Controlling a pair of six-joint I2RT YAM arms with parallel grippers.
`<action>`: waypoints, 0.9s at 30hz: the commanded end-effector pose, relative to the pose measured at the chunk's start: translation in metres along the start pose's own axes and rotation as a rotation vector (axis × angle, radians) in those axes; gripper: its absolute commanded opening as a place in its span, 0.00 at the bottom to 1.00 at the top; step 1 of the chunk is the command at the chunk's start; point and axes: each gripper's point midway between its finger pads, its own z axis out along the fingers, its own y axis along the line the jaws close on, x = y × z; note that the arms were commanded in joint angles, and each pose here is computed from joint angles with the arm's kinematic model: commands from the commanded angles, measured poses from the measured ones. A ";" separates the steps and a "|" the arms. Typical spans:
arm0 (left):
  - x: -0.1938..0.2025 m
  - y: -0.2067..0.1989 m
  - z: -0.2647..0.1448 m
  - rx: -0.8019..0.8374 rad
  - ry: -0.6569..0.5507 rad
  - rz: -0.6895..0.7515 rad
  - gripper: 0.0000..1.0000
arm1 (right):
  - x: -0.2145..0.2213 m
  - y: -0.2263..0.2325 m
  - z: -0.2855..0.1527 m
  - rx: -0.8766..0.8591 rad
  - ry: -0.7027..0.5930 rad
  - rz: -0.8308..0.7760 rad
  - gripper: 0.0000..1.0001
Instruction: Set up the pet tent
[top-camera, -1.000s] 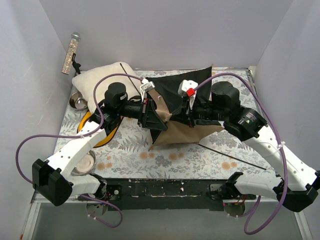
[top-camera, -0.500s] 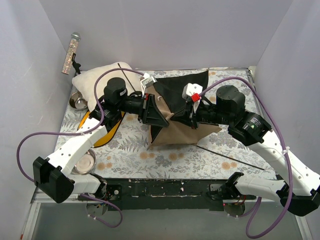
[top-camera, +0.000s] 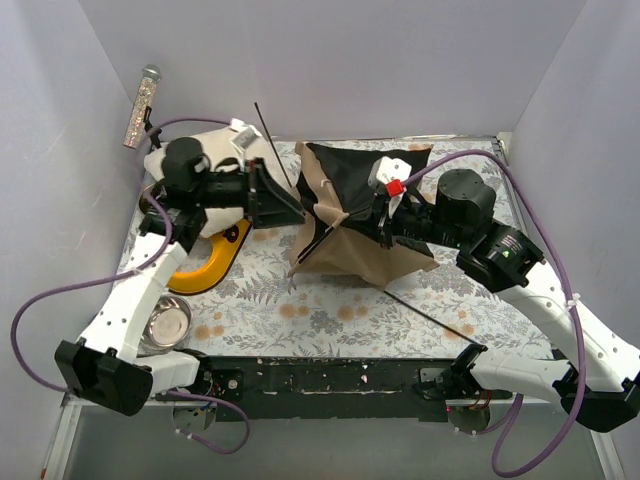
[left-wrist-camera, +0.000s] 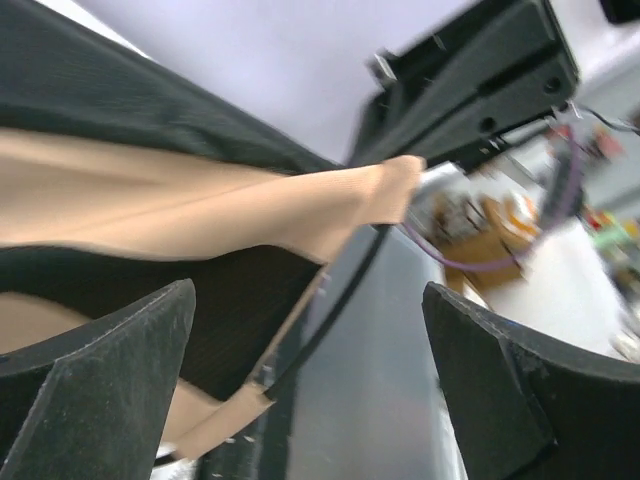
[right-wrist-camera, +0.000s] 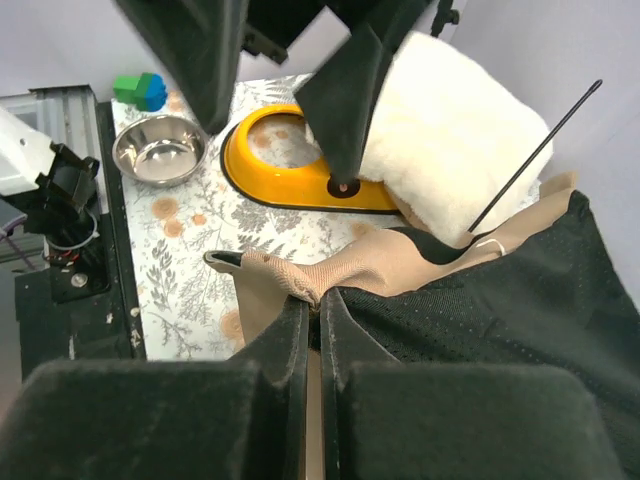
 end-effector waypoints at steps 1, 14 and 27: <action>-0.032 0.007 -0.051 -0.199 -0.157 0.213 0.98 | -0.077 -0.010 -0.022 0.080 -0.212 -0.098 0.01; 0.034 0.015 -0.056 -0.134 -0.057 0.477 0.91 | -0.115 -0.007 -0.032 0.052 -0.282 -0.208 0.01; 0.065 -0.037 -0.064 -0.087 -0.021 0.492 0.93 | -0.113 -0.012 -0.027 0.072 -0.293 -0.271 0.01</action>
